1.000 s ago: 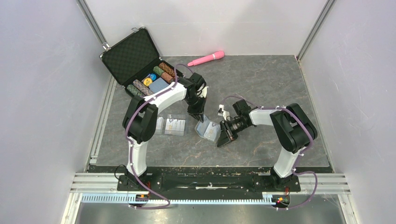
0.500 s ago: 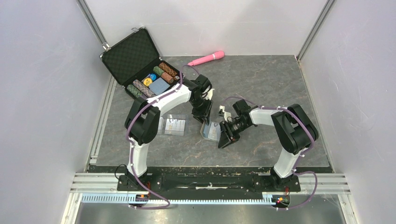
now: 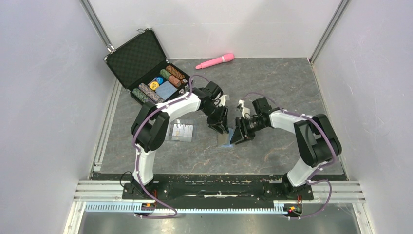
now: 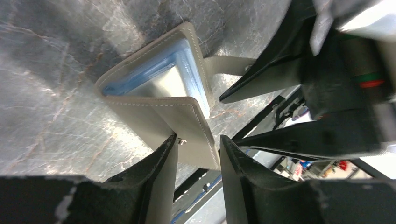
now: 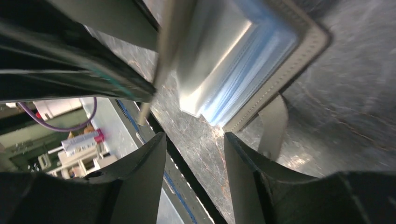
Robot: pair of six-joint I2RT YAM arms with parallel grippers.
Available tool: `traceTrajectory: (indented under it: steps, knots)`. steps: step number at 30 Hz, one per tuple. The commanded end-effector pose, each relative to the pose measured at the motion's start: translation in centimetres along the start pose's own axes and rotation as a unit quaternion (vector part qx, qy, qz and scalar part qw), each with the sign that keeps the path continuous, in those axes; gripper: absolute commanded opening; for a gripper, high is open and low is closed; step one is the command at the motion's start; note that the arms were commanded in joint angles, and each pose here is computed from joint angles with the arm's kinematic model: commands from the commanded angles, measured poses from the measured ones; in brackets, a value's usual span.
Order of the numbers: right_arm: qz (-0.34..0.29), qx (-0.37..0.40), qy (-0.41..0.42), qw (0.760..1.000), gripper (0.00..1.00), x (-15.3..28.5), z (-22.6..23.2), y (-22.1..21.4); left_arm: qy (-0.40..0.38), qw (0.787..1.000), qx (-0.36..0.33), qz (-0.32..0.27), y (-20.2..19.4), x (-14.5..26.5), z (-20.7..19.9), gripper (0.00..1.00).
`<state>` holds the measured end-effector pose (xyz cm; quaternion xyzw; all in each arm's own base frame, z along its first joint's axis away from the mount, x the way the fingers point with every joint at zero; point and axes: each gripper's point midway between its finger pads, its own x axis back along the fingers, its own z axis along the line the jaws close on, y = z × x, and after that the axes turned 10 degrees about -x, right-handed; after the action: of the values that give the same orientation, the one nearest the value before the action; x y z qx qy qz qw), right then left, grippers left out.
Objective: Put the credit cards into the card holder
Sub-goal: Close the card holder at the center of the board.
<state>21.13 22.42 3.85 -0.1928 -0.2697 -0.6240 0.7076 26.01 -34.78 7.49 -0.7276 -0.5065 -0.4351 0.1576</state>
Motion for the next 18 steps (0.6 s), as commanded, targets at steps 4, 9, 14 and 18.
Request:
traceTrajectory:
  steps: [4,9,14,18]
  knots:
    - [-0.078,0.032,0.036,0.996,0.54,3.6,2.5,3.1,-0.059,0.998,0.025,-0.019,0.6,-1.7,-1.5,0.45]
    - [-0.096,0.023,0.038,0.994,0.52,3.9,2.3,4.4,-0.079,0.996,0.034,-0.023,0.7,-2.5,-1.6,0.50]
    - [-0.112,0.013,0.049,0.992,0.47,4.0,2.4,6.4,-0.088,0.995,0.050,-0.013,0.2,-3.6,-1.1,0.48]
    - [-0.133,0.012,0.069,0.989,0.44,4.6,3.0,8.3,-0.090,0.994,0.058,-0.009,0.0,-4.1,-0.9,0.36]
